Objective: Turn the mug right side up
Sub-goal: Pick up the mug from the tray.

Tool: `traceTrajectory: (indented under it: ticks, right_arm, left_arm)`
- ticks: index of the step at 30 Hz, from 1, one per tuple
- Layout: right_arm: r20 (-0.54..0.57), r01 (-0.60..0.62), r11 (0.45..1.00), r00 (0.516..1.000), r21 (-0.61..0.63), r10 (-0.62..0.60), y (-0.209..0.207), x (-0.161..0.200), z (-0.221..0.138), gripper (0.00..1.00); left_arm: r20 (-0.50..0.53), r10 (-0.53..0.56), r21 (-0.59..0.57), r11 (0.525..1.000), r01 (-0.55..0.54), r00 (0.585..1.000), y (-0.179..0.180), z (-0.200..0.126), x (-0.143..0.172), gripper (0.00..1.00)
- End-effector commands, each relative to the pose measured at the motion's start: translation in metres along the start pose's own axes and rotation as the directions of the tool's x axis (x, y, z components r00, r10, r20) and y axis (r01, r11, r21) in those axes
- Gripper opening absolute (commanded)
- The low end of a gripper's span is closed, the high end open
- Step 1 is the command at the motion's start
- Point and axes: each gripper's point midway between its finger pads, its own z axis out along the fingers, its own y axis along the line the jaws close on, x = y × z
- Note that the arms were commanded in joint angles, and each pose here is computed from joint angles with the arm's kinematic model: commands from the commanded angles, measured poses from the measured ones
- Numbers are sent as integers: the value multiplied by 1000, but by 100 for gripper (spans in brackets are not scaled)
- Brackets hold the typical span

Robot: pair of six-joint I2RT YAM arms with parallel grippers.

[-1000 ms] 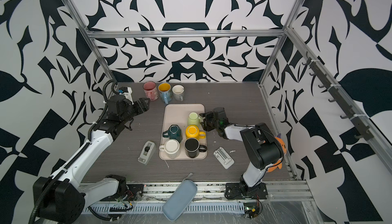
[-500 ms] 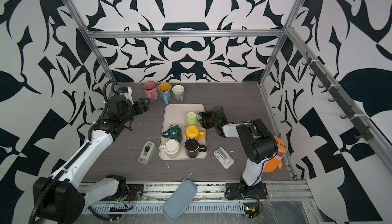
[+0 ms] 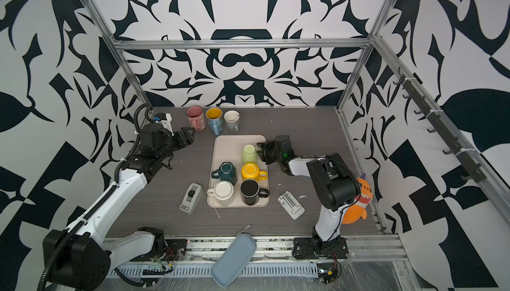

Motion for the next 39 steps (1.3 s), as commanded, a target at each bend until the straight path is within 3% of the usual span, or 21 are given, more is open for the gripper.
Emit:
traceTrajectory:
  ticks: [1, 10, 23, 27, 34, 39]
  right_arm:
    - [10, 42, 997, 999, -64, -41, 24, -2, 1, 42]
    - [8, 45, 996, 999, -74, -45, 27, -6, 12, 39]
    - [-5, 65, 993, 998, -100, -66, 37, -3, 16, 2]
    - [-8, 91, 987, 996, -129, -93, 50, 1, 12, 0]
    - [6, 237, 954, 971, -182, -240, 90, 16, -7, 0]
    - [71, 422, 883, 906, -203, -417, 128, 29, -33, 0]
  left_arm:
    - [-11, 13, -21, 1000, -13, 1000, 4, -4, 4, 79]
    - [-12, 17, -31, 999, -17, 1000, 6, -4, 4, 79]
    - [-7, 22, -33, 999, -23, 1000, 5, -5, 2, 79]
    - [-5, 23, -29, 999, -23, 1000, 4, -5, 1, 79]
    - [13, 26, -15, 1000, -26, 1000, -1, -6, -6, 79]
    - [28, 31, 1, 1000, -31, 999, -7, -8, -14, 79]
